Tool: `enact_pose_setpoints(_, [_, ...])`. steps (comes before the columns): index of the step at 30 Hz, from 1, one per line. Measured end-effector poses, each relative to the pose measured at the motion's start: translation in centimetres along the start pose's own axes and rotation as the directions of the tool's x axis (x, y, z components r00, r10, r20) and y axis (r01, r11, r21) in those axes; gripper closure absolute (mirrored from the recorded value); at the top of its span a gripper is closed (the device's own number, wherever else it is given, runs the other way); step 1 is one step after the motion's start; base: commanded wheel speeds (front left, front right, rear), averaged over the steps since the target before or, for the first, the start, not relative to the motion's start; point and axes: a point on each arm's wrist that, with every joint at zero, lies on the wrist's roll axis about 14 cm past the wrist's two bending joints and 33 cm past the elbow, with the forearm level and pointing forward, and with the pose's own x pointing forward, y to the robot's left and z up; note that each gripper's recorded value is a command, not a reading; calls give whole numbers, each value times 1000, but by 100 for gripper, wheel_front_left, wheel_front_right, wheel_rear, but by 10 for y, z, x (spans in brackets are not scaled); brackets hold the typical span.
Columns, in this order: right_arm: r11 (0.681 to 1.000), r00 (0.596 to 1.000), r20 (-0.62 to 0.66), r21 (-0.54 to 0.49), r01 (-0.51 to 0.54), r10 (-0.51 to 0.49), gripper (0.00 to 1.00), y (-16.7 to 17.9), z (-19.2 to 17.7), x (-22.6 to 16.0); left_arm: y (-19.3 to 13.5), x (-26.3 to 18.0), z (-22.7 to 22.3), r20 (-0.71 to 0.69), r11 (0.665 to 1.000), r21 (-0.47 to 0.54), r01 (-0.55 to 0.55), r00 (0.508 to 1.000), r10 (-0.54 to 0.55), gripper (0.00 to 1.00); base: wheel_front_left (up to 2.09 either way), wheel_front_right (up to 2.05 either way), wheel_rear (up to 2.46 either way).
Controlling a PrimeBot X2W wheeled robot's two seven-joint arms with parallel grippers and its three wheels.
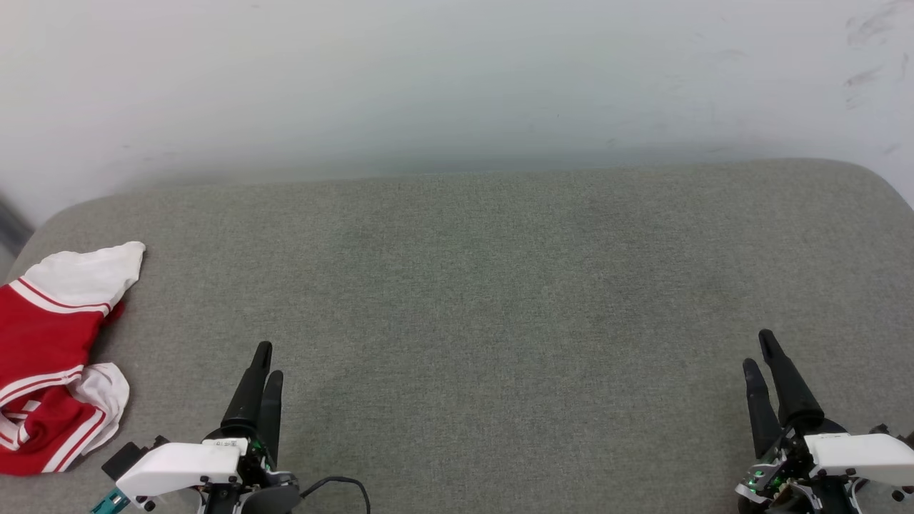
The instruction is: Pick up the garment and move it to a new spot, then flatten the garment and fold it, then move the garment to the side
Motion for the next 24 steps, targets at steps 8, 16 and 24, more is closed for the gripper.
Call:
enact_pose_setpoints(8, [996,1000,3,-83,-19,19,0,6,-2,-1,-10,1,-8,-3,999,36,30,1000,-30,0,0,0,0])
enact_pose_setpoints(16, [973,999,22,-229,-26,32,0,10,2,-3,-19,2,-14,-23,979,196,62,998,-58,0,0,0,0])
enact_pose_setpoints(24, [902,997,23,-427,-56,73,0,23,2,-2,-32,4,-20,-33,926,362,106,994,-101,0,0,0,0])
